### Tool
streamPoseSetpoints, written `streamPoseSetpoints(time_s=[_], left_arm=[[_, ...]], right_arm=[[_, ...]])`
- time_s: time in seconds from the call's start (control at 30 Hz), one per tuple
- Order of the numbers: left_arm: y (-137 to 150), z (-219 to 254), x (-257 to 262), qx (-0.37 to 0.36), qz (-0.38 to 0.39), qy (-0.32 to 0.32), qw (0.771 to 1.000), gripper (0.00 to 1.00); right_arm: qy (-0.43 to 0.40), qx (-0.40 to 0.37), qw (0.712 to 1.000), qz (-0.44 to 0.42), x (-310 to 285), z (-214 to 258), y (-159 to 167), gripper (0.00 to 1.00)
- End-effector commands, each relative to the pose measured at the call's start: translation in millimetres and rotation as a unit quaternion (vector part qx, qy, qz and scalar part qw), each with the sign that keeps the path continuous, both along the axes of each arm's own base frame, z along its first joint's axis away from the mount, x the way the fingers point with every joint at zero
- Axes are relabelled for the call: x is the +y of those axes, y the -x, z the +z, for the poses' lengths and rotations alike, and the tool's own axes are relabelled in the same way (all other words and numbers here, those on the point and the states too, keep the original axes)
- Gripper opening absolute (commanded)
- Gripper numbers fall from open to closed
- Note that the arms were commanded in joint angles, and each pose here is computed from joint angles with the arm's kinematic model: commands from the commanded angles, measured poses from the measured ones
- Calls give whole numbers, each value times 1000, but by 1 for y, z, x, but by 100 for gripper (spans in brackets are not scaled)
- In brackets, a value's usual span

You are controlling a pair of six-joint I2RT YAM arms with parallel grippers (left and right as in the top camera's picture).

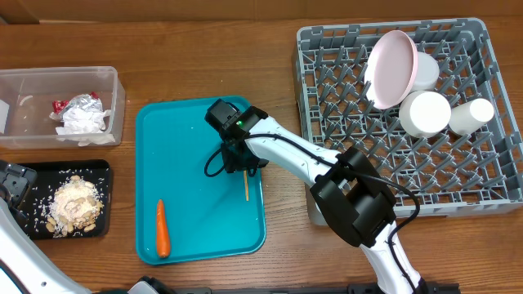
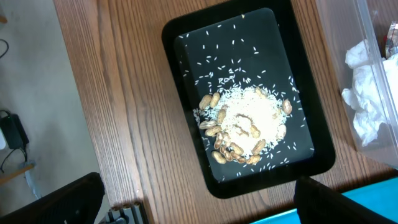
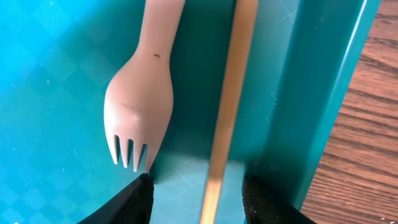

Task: Sort waste into correct bins and load items into the dishwasher rack
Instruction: 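Lower the right gripper and close it on the chopstick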

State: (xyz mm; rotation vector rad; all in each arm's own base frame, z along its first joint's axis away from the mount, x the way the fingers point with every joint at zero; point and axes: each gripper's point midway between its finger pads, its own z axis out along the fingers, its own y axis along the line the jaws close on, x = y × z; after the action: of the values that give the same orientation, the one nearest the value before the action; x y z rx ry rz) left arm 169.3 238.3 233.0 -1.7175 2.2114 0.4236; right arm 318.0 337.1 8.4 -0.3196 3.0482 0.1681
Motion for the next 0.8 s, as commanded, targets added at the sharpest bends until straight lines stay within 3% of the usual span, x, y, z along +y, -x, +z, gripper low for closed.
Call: streamPoseSetpoints(time_s=[0.0,0.63,0.77], left_arm=[[-3,6,2,-9,4,-5,1000,100],[-3,6,2,-9,4,-5,1000,100],[-3,6,2,-9,4,-5,1000,100]], right_arm=[[-2,-13,1000,2,3,7,2,46],[47,-11,999,8,6,-19,21,43],[53,-12,998,6,3,-19,20,35]])
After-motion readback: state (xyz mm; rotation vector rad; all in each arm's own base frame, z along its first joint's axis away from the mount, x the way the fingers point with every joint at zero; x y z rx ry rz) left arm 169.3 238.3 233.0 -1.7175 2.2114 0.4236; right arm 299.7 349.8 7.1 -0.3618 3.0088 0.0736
